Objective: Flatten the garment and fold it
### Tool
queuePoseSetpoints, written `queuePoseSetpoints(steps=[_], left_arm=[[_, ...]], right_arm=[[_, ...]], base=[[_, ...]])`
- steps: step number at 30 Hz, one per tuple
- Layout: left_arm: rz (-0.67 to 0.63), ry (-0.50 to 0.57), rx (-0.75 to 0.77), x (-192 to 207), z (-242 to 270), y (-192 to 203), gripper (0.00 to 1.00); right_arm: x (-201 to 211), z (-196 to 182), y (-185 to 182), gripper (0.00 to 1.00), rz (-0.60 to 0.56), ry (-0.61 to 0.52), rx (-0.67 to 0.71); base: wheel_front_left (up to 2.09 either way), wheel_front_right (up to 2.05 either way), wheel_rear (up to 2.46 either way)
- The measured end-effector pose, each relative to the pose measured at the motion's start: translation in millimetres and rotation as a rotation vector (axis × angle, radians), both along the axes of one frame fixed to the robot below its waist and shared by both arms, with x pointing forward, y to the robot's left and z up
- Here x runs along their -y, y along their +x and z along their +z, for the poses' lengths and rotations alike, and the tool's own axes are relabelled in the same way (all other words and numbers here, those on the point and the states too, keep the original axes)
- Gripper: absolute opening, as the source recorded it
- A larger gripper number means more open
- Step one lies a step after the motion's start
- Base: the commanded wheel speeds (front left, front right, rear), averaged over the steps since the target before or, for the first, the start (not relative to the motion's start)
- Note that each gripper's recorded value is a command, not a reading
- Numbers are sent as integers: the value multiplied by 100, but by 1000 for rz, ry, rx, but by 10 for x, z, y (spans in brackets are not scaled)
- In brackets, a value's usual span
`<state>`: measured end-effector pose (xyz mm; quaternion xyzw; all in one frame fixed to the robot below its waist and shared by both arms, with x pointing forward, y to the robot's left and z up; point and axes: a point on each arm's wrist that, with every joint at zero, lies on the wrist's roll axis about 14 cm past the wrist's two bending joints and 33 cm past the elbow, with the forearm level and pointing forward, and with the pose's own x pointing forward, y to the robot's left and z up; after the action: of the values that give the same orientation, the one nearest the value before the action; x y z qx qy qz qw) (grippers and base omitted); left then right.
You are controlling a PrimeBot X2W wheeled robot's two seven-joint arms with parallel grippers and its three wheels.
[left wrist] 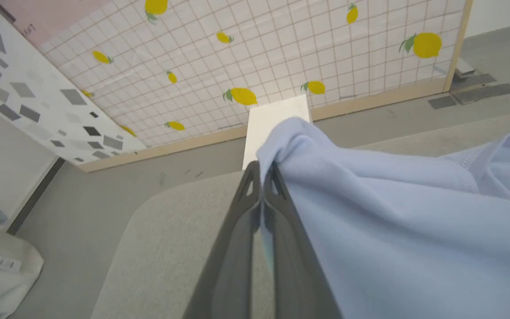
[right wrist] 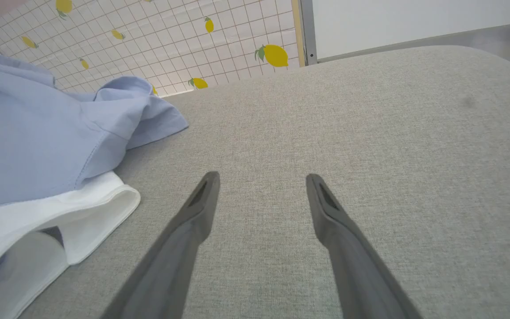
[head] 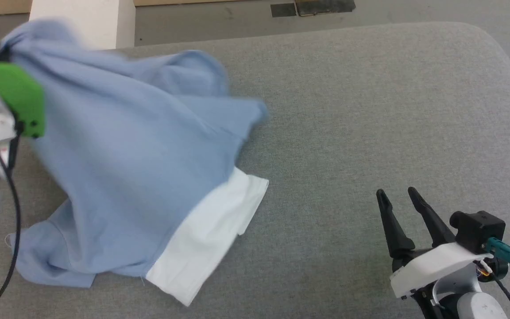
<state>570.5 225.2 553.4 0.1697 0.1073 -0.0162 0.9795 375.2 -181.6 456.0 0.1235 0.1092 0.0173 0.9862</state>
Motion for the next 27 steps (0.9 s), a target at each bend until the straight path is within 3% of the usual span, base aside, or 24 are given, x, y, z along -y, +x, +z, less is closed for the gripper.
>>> queuePoseSetpoints(steps=[2, 4, 11, 20, 27], left_arm=[[85, -14, -69, -230, -265, -83, 0], [106, -55, -143, -272, -560, -227, 100], [153, -164, -179, -313, -940, -558, 100], [236, -407, 160, -287, -712, -1058, 100], [261, -471, 367, -123, -268, -1482, 100]], right_arm=[[1, -30, 1, 100, -1, 2, -9], [-17, -51, 14, 100, 5, 4, -15], [-176, -44, 109, 100, 54, 14, -10], [-503, 153, 258, 100, 159, -3, 48], [-909, 604, 836, 100, 279, -64, 175]], base=[[0, 0, 0], [0, 0, 0], [0, 0, 0], [0, 0, 0], [0, 0, 0]])
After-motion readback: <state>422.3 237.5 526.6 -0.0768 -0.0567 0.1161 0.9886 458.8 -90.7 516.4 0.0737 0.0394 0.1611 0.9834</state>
